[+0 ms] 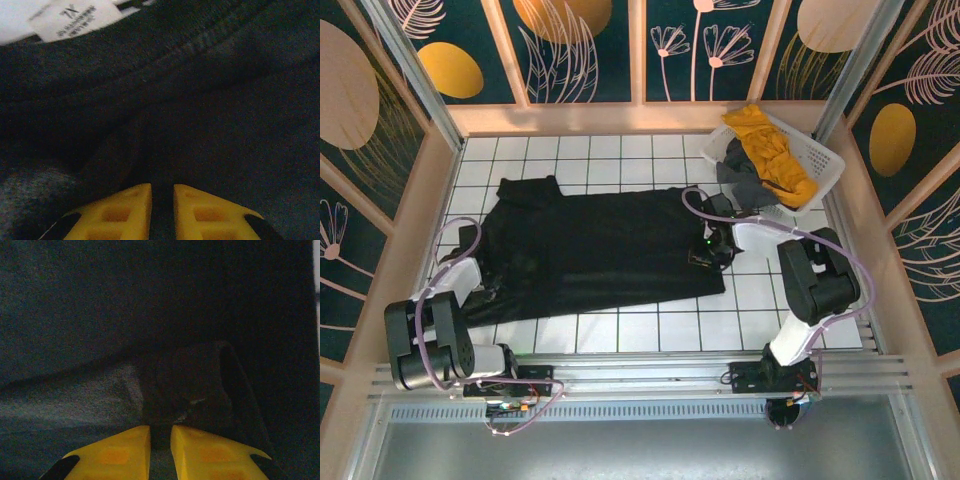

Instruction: Fold and stack the t-shirts

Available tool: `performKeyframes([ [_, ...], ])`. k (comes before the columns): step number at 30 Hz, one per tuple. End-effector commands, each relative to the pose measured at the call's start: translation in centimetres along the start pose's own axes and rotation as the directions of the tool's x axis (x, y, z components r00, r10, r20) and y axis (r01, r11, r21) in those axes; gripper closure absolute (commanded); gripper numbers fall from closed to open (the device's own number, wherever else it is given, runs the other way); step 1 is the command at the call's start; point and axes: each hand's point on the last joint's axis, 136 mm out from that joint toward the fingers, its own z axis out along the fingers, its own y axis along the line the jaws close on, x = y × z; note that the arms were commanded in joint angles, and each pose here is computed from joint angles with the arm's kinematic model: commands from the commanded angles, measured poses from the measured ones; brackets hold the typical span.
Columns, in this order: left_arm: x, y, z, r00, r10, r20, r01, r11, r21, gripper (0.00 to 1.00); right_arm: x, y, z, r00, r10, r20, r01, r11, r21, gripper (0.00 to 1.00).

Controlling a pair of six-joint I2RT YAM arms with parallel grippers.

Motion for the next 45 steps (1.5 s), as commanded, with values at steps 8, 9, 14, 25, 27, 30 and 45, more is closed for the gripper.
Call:
performKeyframes([
  [8, -9.1, -15.5, -4.2, 0.979, 0.174, 0.109, -0.194, 0.956, 0.220, 0.57, -6.4, 4.4, -4.1, 0.994, -0.033, 0.100, 0.038, 0.998, -0.047, 0.67],
  [9, -9.4, -17.4, -3.5, 0.974, 0.207, 0.095, -0.224, 0.945, 0.239, 0.56, -7.9, 5.0, -4.3, 0.992, -0.028, 0.123, 0.036, 0.997, -0.061, 0.66],
  [14, -12.3, -24.1, -0.5, 0.943, 0.311, 0.122, -0.333, 0.902, 0.273, 0.48, -14.1, 5.9, -4.5, 0.984, 0.031, 0.178, -0.011, 0.994, -0.109, 0.64],
  [25, -13.7, -31.3, 6.3, 0.887, 0.445, 0.122, -0.459, 0.828, 0.323, 0.48, -19.2, 5.3, -4.3, 0.972, 0.088, 0.217, -0.071, 0.994, -0.084, 0.60],
  [27, -12.8, -31.1, 7.4, 0.876, 0.473, 0.097, -0.478, 0.822, 0.310, 0.48, -19.7, 4.8, -4.3, 0.968, 0.100, 0.228, -0.089, 0.994, -0.058, 0.59],
  [30, -11.6, -31.0, 8.4, 0.862, 0.501, 0.078, -0.499, 0.812, 0.301, 0.50, -20.4, 4.3, -4.1, 0.962, 0.117, 0.247, -0.114, 0.993, -0.027, 0.57],
  [45, -8.2, -34.6, 4.3, 0.859, 0.496, 0.126, -0.501, 0.767, 0.401, 1.00, -30.1, -4.9, -3.6, 0.842, 0.275, 0.464, -0.372, 0.919, 0.129, 0.60],
])
